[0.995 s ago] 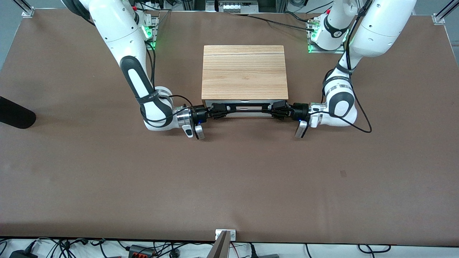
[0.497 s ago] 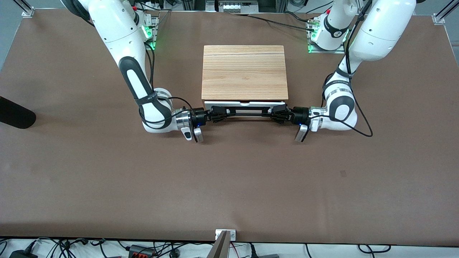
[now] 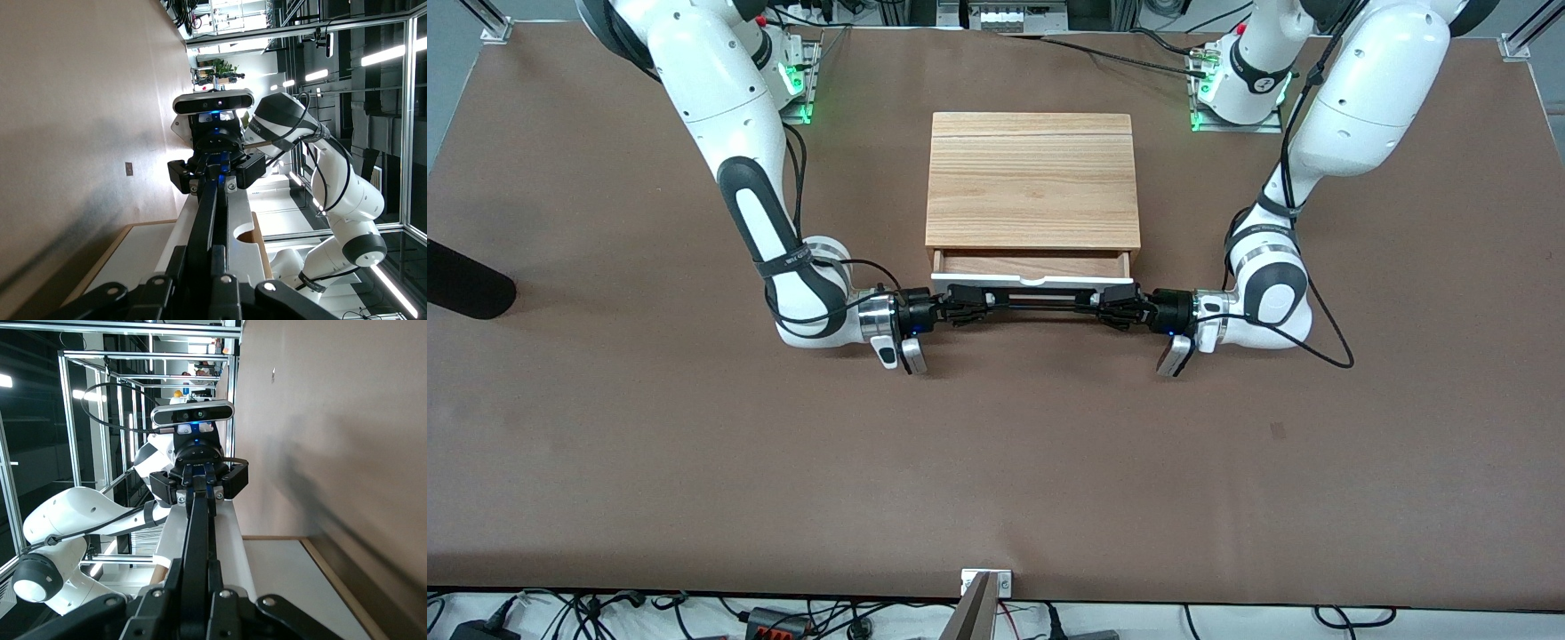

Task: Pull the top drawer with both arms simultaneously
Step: 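Pull the black handle outward with both grippers, sliding the drawer open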

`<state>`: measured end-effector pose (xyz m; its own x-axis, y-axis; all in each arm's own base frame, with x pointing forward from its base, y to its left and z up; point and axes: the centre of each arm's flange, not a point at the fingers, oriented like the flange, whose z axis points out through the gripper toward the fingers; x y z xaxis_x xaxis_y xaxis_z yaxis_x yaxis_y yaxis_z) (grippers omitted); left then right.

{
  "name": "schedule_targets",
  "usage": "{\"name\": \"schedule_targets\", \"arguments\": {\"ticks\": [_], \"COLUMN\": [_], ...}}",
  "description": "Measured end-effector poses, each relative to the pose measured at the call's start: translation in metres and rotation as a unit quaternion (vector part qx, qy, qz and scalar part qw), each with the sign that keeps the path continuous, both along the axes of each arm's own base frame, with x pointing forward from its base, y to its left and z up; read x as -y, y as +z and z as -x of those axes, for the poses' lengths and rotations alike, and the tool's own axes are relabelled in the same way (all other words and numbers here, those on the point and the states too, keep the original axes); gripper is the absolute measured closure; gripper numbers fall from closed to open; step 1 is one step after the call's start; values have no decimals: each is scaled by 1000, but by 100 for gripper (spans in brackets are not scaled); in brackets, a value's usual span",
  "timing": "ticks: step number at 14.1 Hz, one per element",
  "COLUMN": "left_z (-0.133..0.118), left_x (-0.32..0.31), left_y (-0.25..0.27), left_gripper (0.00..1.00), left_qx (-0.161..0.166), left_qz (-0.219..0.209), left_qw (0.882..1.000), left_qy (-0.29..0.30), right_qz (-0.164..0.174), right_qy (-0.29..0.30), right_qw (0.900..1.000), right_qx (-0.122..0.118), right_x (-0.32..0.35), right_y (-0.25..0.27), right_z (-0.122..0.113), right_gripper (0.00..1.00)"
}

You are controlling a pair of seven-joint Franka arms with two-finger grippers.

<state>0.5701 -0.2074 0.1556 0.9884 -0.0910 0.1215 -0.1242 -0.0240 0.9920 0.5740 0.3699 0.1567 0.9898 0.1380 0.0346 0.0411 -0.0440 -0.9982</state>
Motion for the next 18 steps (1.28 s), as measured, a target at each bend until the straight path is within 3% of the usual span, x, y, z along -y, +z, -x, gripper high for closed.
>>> {"name": "schedule_targets", "arguments": {"ticks": [12,13,18], "left_z": [-31,-33,-36], "left_x": [-6,-8,-23], "left_y": [6,5,-7], "left_gripper": [82,78,28], "left_qx": [11,19,27], "left_qz": [-3,-7,-14], "left_qw": [1000,1000,999], "left_qy": [16,19,33], "right_qz": [-2,-2,-2], "right_qy": [-12,-13,-15], "right_qw": [1000,1000,1000], "right_qx": [5,6,8], "right_x": [-5,-5,-1], "right_y": [4,3,3], "right_z": [-36,-39,-48], "right_gripper": [82,82,82]}}
